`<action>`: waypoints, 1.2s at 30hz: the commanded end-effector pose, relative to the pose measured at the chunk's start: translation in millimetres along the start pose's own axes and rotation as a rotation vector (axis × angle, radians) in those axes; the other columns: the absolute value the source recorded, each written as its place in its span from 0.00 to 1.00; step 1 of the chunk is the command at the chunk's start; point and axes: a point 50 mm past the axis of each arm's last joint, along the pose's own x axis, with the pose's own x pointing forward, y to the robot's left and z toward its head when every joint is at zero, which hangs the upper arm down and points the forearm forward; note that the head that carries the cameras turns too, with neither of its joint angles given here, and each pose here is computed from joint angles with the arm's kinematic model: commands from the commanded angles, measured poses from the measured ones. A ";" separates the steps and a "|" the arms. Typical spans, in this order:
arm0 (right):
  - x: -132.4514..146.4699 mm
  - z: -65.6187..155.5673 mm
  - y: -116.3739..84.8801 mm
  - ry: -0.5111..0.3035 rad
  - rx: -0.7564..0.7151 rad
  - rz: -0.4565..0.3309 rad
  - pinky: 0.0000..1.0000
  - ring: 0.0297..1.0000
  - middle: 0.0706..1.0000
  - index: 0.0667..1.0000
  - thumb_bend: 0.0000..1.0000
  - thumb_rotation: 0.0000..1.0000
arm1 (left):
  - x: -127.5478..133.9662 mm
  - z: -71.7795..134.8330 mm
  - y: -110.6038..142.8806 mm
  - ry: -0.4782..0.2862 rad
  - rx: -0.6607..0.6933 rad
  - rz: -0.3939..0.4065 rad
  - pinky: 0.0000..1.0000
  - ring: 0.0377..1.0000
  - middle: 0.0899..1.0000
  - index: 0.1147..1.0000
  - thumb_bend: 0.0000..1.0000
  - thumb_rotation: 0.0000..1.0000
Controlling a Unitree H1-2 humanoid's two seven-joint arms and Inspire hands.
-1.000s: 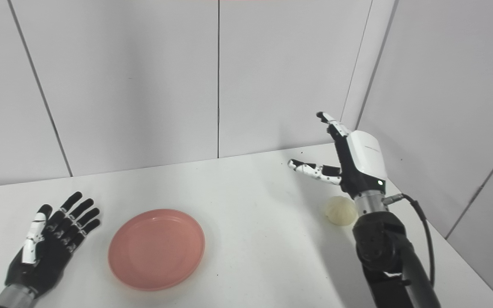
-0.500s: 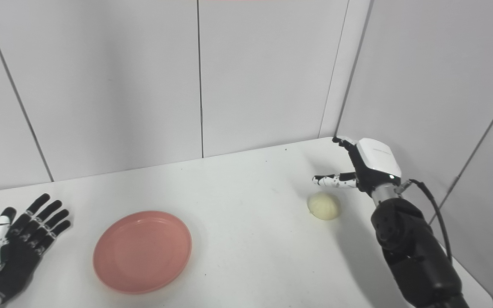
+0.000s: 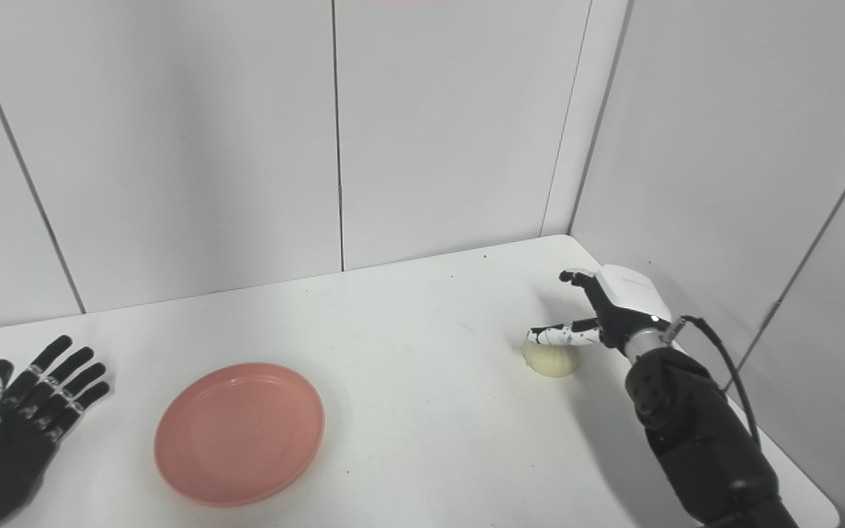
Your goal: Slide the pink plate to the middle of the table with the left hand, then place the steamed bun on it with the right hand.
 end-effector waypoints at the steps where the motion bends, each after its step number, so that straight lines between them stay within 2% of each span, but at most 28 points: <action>1: 7.2 6.2 -22.6 -0.012 -0.003 -0.050 0.68 0.80 0.82 0.80 0.97 0.47 | -36.1 -44.4 24.1 0.198 -0.062 0.125 0.85 0.84 0.84 0.85 0.53 0.92; 4: 8.3 6.4 -17.4 -0.006 0.004 -0.031 0.66 0.77 0.79 0.80 0.97 0.47 | -36.5 -43.4 24.0 0.197 -0.060 0.126 0.84 0.82 0.83 0.84 0.53 0.91; 7: 8.5 8.2 -14.3 0.002 0.014 -0.016 0.68 0.79 0.81 0.80 0.96 0.46 | -36.6 -43.0 23.8 0.195 -0.062 0.122 0.85 0.83 0.84 0.84 0.53 0.91; 11: 11.5 8.6 -12.6 -0.002 0.025 0.006 0.64 0.76 0.80 0.80 0.95 0.44 | -38.1 -42.7 24.4 0.192 -0.054 0.108 0.84 0.83 0.83 0.84 0.55 0.89; 16: 14.5 6.8 -12.3 0.019 0.075 0.050 0.66 0.76 0.81 0.80 0.97 0.43 | -38.1 -41.5 23.6 0.191 -0.057 0.105 0.83 0.82 0.83 0.84 0.56 0.88; 17: 15.4 6.7 -13.3 0.034 0.079 0.063 0.56 0.64 0.67 0.81 0.97 0.41 | -38.1 -41.2 23.3 0.189 -0.053 0.104 0.83 0.82 0.83 0.84 0.56 0.88; 19: 16.8 7.3 -15.8 0.051 0.073 0.086 0.49 0.55 0.59 0.81 0.96 0.41 | -38.4 -40.1 22.1 0.186 -0.049 0.102 0.82 0.82 0.83 0.83 0.56 0.87; 21: 18.2 7.3 -17.6 0.061 0.057 0.106 0.45 0.51 0.55 0.82 0.96 0.41 | -38.9 -38.9 21.1 0.183 -0.048 0.097 0.82 0.81 0.82 0.83 0.57 0.87; 23: 19.9 7.0 -19.5 0.065 0.048 0.126 0.53 0.61 0.67 0.81 0.98 0.42 | -39.5 -37.8 20.2 0.181 -0.049 0.094 0.81 0.81 0.82 0.83 0.57 0.86; 24: 20.7 7.0 -21.1 0.066 0.046 0.141 0.55 0.62 0.68 0.80 0.99 0.40 | -39.8 -37.1 19.9 0.180 -0.047 0.092 0.82 0.81 0.83 0.83 0.57 0.86; 31: 22.0 9.1 -25.4 0.083 -0.008 0.208 0.58 0.63 0.68 0.77 0.98 0.36 | -40.2 -36.0 20.6 0.183 -0.038 0.097 0.83 0.82 0.83 0.84 0.57 0.86; 36: 22.5 10.0 -26.6 0.101 -0.034 0.225 0.57 0.62 0.68 0.76 0.97 0.34 | -40.7 -34.9 20.4 0.184 -0.033 0.092 0.83 0.82 0.84 0.84 0.57 0.87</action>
